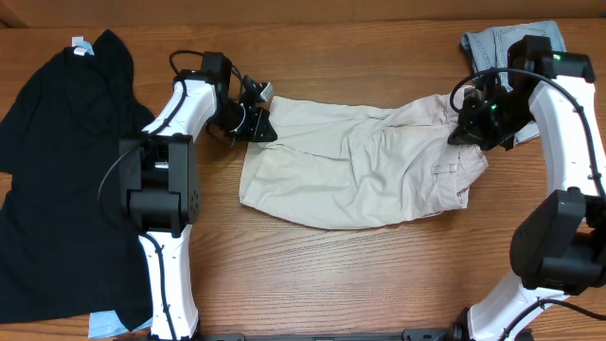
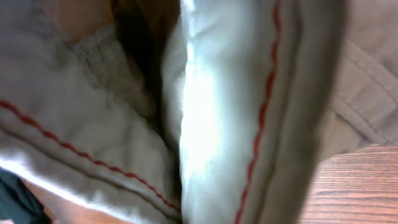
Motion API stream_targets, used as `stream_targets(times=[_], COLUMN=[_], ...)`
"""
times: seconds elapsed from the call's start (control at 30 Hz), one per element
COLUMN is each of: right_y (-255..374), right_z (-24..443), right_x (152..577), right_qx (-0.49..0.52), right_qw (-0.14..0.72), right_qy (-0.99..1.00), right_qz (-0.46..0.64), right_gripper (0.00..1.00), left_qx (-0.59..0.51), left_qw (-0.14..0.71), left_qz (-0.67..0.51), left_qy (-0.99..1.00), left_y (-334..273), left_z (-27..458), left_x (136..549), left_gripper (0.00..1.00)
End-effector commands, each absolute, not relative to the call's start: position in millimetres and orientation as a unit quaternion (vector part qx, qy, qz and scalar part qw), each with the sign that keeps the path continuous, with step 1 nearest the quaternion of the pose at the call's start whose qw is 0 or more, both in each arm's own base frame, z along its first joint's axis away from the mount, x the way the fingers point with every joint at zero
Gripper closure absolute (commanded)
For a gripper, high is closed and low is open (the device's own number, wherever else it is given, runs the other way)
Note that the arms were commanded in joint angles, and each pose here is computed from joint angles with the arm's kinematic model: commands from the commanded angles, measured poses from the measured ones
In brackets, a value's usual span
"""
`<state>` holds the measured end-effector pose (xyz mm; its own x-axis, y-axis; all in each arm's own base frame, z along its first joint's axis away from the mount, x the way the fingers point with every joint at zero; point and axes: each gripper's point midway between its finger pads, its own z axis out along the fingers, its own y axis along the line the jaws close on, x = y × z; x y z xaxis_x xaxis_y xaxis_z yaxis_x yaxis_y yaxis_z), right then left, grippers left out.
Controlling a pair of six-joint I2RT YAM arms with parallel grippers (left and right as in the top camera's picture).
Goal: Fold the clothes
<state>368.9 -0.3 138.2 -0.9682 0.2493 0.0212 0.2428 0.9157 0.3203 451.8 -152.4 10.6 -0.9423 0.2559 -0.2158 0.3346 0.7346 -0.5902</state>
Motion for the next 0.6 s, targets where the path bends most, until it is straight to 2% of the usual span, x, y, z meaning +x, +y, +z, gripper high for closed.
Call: stream_targets(times=[0.0,0.23,0.57], right_y=[16.9,85.8,221.4], right_z=[162.1,163.2,170.1], right_x=[382.6,400.0,410.1], right_qx=[0.134,0.152,0.093], right_qw=[0.057,0.092,0.186], right_qy=[0.979,0.977,0.968], right_qz=[0.144,0.119,0.142], right_gripper=[0.96,0.96,0.96], left_qx=[0.135,0.126,0.128], left_qw=[0.049,0.047,0.049], left_qz=[-0.304,-0.305,-0.305], left_qy=[0.942,0.943,0.942], left_y=[-148.2,-157.3,-160.8], left_z=[-0.5,-0.1,0.1], left_x=[452.0,452.3,452.7], left_gripper=[0.96,0.96,0.96])
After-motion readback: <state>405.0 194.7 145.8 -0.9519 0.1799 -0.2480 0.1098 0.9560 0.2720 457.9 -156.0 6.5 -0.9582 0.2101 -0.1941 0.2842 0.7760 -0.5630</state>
